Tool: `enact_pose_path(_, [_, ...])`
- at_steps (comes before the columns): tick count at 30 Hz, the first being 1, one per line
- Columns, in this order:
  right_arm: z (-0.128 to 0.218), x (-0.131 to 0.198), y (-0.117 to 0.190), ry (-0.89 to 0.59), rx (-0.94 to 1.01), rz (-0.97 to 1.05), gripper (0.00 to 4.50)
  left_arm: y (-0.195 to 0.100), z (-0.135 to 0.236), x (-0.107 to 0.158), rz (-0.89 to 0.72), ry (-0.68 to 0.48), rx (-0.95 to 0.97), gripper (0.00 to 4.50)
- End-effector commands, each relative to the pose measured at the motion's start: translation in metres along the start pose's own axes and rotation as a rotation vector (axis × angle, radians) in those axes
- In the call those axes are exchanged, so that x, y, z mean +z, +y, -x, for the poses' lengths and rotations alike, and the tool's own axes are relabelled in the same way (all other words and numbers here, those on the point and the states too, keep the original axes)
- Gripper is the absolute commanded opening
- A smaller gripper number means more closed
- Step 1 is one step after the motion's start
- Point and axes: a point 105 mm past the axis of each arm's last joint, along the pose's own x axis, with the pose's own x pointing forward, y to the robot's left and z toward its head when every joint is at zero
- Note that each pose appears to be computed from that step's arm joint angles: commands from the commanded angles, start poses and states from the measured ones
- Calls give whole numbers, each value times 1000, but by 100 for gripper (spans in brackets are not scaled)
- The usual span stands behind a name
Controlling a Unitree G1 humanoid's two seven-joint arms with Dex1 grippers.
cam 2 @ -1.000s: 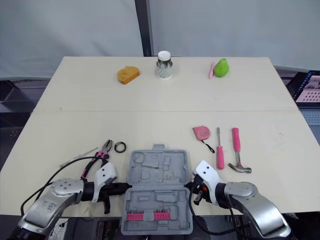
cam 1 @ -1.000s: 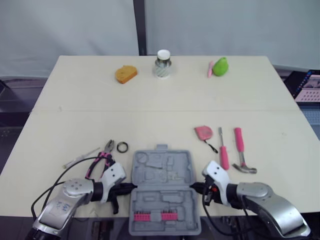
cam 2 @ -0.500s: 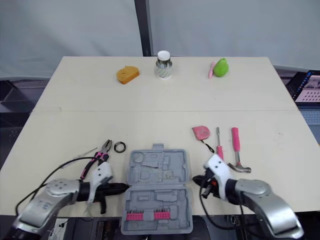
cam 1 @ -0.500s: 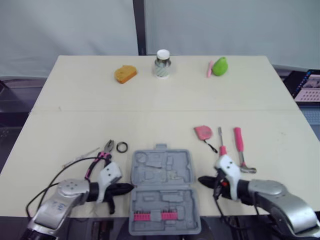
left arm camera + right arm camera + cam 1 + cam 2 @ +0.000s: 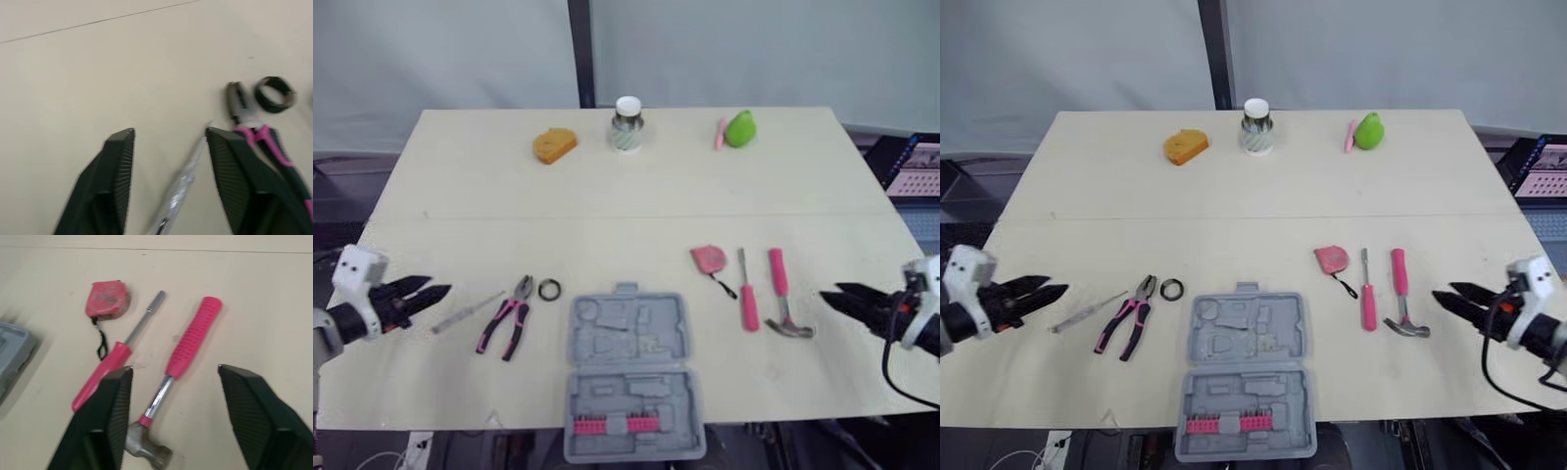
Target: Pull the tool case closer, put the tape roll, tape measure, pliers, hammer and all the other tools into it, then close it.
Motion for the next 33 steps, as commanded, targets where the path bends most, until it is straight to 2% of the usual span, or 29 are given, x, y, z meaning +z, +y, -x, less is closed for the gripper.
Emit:
enact_pose_path(1, [8,2,-14,-16,-43,29,450,20,20,-7,-11,-9,114,445])
enact_pose_path(10, [5,1,-17,5,-34,67,450,23,25,-11,-21,-7,141,445])
enact_pose_path(14, [0,3,-3,14,22,86,450,13,20,-13,-61,24,94,445])
enact_pose_path(17, [-14,19,34,2,174,131,450,-10,6,-1,-159,32,-30,445])
enact_pose_path(19, [-32,36,85,-5,366,200,450,-36,-10,13,-259,31,-167,445])
enact_pose_path(22, [-47,54,152,-27,584,282,450,-70,-29,19,-387,52,-344,445])
enact_pose_path(27, [-63,65,226,-58,799,397,450,-110,-60,27,-514,19,-532,445])
enact_pose_path(28, [-66,65,236,-63,825,412,450,-114,-66,28,-530,12,-556,395])
enact_pose_path(30, [-71,66,250,-68,850,444,450,-123,-75,27,-561,12,-595,340])
enact_pose_path(31, [-73,66,254,-71,854,452,450,-126,-80,26,-569,12,-607,274])
enact_pose_path(33, [-77,66,259,-73,851,466,450,-129,-87,24,-587,14,-623,190])
